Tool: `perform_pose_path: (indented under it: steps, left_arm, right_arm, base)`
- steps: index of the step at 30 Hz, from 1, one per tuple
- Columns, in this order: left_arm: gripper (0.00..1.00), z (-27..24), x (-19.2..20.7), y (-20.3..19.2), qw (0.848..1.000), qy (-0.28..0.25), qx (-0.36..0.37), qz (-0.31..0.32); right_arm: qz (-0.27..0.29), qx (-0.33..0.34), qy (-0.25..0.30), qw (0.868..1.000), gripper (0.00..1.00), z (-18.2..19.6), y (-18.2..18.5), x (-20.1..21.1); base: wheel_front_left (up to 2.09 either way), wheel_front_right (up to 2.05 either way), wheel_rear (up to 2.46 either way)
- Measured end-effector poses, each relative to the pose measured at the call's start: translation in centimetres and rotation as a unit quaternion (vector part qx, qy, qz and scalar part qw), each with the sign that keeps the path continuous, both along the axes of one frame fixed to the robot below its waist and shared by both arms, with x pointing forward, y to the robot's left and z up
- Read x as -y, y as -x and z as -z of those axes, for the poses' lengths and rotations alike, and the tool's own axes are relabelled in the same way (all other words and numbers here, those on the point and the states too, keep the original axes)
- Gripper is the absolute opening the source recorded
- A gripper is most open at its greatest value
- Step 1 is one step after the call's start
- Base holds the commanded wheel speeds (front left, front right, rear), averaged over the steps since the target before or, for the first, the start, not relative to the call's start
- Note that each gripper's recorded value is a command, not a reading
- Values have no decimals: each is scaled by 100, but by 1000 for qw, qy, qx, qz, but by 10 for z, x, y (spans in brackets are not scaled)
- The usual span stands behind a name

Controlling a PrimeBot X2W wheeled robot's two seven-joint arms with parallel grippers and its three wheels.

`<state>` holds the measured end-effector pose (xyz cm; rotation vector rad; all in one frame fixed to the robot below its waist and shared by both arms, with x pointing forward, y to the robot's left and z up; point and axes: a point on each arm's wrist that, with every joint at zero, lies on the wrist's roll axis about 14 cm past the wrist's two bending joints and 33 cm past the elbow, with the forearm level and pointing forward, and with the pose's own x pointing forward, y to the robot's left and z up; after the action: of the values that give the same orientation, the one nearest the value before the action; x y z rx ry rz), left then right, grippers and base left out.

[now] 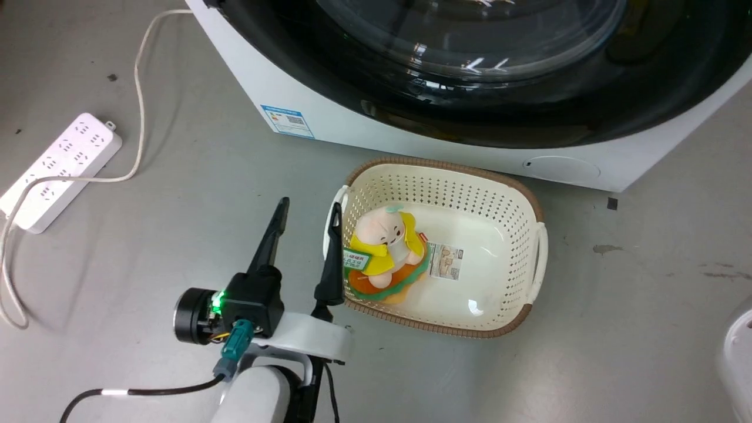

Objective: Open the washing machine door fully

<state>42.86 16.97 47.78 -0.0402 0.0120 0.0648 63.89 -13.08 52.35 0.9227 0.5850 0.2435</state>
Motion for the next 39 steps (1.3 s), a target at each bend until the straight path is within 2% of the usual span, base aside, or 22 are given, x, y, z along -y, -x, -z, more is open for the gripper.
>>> perform_pose_path:
  steps: [10,16,21,31,39]
  left_arm:
    - [100,-25,-3,8,999,2,35,-8]
    - [100,-44,-4,19,998,2,62,-11]
    - [100,-52,-5,34,997,4,74,-14]
    - [100,-62,-8,58,996,3,89,-15]
    - [100,-60,-4,73,996,2,88,-6]
  right_arm:
    - [-46,-36,-29,998,0,-1,33,-8]
    - [-80,-45,-70,993,0,-10,60,-21]
    - [-116,-46,-114,986,0,-24,82,-36]
    - [-174,-53,-133,974,0,-23,135,-58]
    - [-233,-67,-159,957,0,-11,177,-88]
  base:
    - [0,0,0]
    - [0,0,0]
    - [0,0,0]
    - [0,0,0]
    - [0,0,0]
